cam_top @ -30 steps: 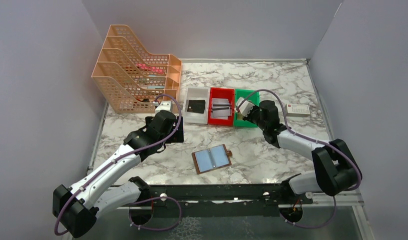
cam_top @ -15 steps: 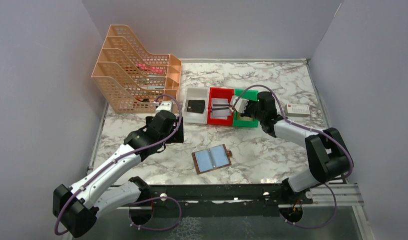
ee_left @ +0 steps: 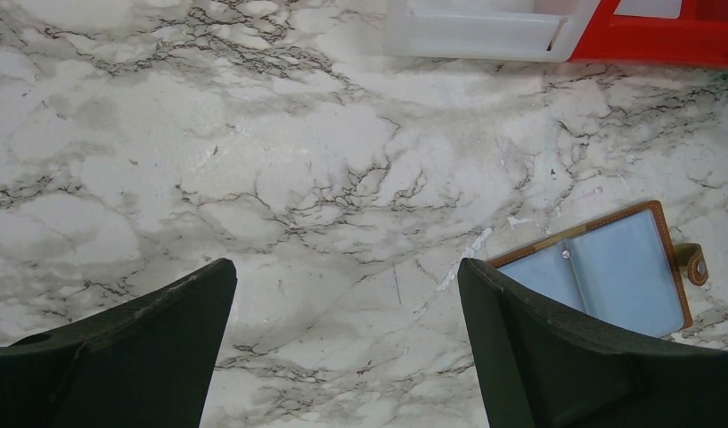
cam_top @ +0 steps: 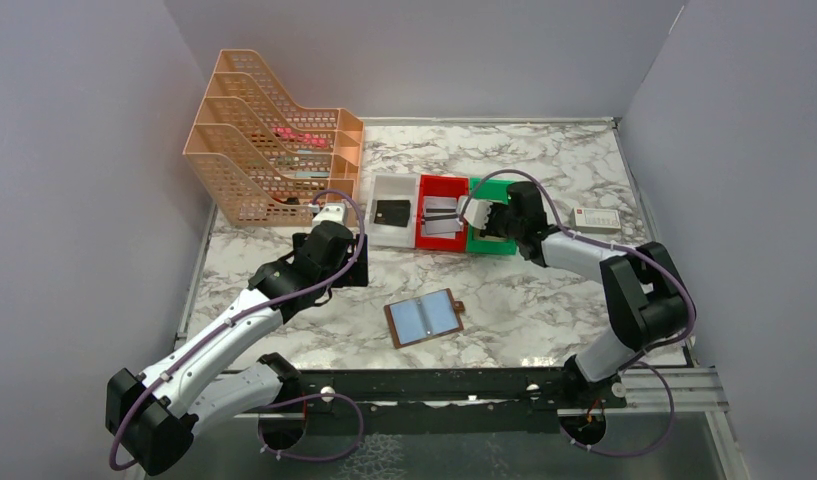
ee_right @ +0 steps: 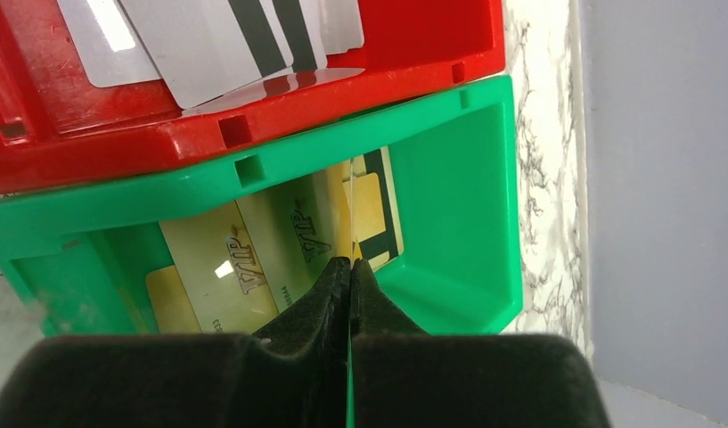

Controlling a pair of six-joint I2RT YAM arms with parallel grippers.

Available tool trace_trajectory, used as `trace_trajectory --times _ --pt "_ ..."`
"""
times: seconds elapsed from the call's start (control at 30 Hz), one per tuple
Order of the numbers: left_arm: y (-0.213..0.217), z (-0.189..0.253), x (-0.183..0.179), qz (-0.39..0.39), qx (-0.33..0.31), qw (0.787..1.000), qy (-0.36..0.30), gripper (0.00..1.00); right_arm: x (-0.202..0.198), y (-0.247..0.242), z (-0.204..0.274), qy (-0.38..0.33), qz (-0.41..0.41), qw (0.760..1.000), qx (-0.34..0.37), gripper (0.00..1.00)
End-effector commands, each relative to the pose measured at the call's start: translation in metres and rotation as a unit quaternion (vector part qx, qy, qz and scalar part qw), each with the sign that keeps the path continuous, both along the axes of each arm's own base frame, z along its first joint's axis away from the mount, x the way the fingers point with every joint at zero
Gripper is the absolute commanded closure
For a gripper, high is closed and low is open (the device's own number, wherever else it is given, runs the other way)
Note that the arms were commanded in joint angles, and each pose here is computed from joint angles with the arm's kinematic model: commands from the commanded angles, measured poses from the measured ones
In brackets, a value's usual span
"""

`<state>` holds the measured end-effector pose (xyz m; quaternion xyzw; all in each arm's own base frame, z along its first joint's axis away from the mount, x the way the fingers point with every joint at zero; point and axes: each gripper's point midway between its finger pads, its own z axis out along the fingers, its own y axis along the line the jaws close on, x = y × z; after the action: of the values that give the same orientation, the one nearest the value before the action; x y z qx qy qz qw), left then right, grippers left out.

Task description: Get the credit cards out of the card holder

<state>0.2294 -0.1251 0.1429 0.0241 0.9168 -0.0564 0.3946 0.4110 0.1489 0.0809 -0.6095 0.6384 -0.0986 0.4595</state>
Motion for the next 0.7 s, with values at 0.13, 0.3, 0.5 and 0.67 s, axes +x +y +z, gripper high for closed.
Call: trace_trajectory --times 0.13,0.3,0.5,0.67 --pt "-0.002 0.001 0.0 -0.008 -0.007 1.0 -0.005 0.01 0.008 0.0 -0.013 0.027 0.0 1.0 -0.012 0.94" --pt "-0.002 0.001 0.0 -0.008 -0.007 1.0 -0.004 0.01 0.0 0.001 -0.017 0.046 0.004 0.999 -0.008 0.92" --pt "-0.003 0.001 0.0 -0.009 -0.008 1.0 -0.004 0.01 -0.013 0.002 -0.012 0.072 0.012 0.997 -0.001 0.7" --pt "-0.003 0.0 0.0 -0.009 -0.007 1.0 -0.003 0.01 -0.012 0.0 0.014 0.053 0.001 0.999 0.011 0.69"
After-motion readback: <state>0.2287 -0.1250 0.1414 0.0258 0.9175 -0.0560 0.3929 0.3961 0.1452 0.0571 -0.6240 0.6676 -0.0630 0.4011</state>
